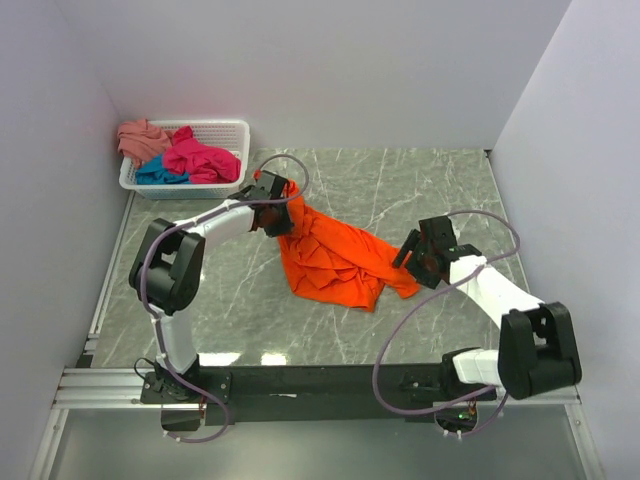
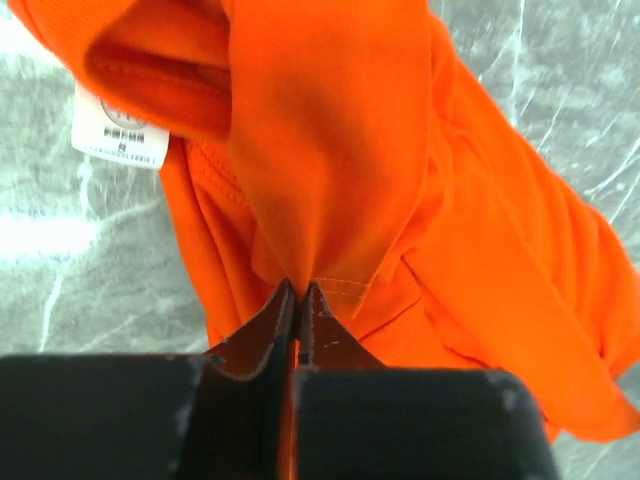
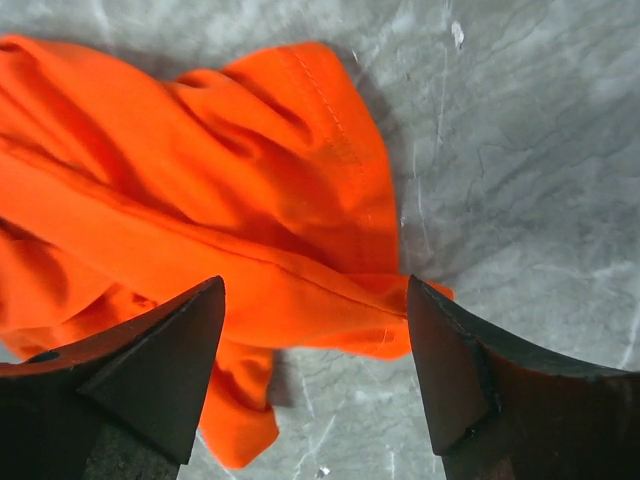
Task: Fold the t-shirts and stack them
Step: Flatten the tshirt out
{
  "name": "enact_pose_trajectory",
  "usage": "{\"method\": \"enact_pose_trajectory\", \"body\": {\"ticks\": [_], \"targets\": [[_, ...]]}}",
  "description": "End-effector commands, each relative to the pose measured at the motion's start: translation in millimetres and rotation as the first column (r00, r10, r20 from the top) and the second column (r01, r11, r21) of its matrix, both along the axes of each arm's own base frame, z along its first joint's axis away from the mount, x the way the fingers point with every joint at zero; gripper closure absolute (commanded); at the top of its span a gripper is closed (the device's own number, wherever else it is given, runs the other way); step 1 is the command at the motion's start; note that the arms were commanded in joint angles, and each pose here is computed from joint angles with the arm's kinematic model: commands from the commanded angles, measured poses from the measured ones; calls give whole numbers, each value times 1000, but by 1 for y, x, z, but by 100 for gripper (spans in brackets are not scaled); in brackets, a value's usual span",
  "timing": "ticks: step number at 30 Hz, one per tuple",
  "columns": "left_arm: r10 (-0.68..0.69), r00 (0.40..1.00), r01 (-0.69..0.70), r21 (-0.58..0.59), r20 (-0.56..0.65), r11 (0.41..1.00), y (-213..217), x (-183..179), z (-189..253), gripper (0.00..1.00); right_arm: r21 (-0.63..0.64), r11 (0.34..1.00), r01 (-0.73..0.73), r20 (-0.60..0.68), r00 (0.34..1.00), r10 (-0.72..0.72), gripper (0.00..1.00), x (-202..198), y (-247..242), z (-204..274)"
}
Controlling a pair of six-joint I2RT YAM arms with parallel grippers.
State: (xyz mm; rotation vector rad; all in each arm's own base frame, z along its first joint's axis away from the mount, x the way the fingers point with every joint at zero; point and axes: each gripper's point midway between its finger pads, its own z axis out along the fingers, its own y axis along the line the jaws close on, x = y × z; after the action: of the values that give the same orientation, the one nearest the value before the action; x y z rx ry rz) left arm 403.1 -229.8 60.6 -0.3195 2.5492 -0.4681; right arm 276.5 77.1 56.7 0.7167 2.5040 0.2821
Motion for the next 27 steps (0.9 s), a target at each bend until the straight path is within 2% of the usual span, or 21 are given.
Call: {"method": "enact_pose_trajectory", "body": {"ticks": [1, 7, 15, 24, 27], "targets": [[-1, 998, 1, 13, 67, 1000, -2, 18, 21, 99, 17, 1000, -11, 1, 1000, 11, 21, 10, 4, -4], [29, 992, -32, 19, 123, 999, 10, 12, 46, 99, -9, 1000, -7, -65, 998, 6, 21, -4, -1, -21], [83, 983, -87, 17, 166, 996, 29, -8, 74, 100, -109, 994, -2, -99, 995, -9, 21, -27, -22, -16], [99, 974, -100, -4, 204, 995, 35, -17, 91, 99, 6, 1000, -11, -66, 998, 12, 22, -25, -3, -24], [107, 970, -107, -12, 219, 994, 36, -17, 96, 99, 43, 999, -20, -78, 997, 24, 29, -21, 5, -31]]}}
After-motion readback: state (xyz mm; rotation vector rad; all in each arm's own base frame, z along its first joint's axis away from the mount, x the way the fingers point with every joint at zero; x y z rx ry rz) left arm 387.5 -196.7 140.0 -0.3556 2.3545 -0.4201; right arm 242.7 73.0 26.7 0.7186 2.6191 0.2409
